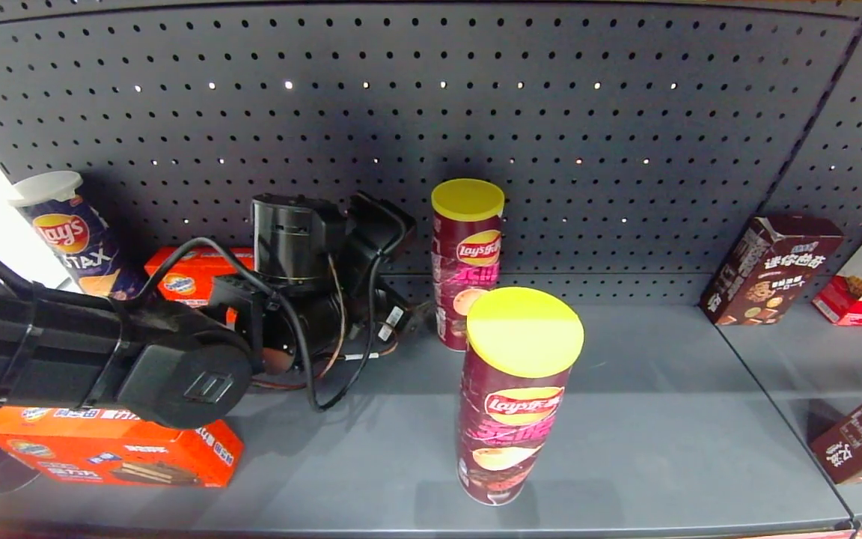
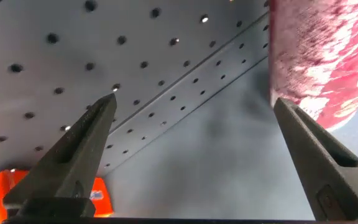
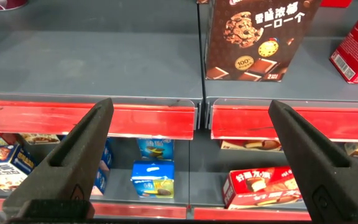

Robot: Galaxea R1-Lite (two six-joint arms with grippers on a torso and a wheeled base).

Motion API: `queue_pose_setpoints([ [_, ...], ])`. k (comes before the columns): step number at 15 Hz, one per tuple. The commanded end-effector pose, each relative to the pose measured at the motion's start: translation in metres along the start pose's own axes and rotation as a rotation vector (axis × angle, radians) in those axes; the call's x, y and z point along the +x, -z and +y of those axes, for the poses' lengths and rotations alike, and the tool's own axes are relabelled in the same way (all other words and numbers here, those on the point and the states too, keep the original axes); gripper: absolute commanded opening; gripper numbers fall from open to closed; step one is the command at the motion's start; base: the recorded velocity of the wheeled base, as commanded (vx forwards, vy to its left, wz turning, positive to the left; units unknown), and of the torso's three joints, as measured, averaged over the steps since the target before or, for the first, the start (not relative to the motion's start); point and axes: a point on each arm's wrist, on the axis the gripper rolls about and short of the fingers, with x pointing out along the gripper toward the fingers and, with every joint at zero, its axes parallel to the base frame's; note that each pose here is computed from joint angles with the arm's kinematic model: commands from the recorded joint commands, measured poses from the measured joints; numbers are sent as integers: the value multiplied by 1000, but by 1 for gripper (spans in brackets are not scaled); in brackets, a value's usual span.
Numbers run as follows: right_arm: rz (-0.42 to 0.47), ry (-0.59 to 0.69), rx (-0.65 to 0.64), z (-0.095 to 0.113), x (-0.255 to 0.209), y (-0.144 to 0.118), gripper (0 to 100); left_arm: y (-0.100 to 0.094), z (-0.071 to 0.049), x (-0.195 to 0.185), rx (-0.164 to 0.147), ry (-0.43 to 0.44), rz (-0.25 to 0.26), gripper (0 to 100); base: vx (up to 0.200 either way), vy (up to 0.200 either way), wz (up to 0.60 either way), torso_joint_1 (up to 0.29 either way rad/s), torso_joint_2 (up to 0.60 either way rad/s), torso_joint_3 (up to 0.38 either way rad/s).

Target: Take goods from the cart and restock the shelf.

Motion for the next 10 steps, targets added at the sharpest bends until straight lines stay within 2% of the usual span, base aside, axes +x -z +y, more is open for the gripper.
queue_pose_setpoints([
  [1, 0, 0, -1, 0, 0, 0, 100, 2, -6, 5, 4, 14, 6, 100, 0, 0, 0, 0, 0, 0],
  [8, 0, 0, -1, 0, 0, 0, 100, -3, -18, 11, 12, 38, -7, 100, 0, 0, 0, 0, 0, 0],
  [10, 0, 0, -1, 0, 0, 0, 100, -5, -18, 12, 11, 38, -12, 100, 0, 0, 0, 0, 0, 0],
])
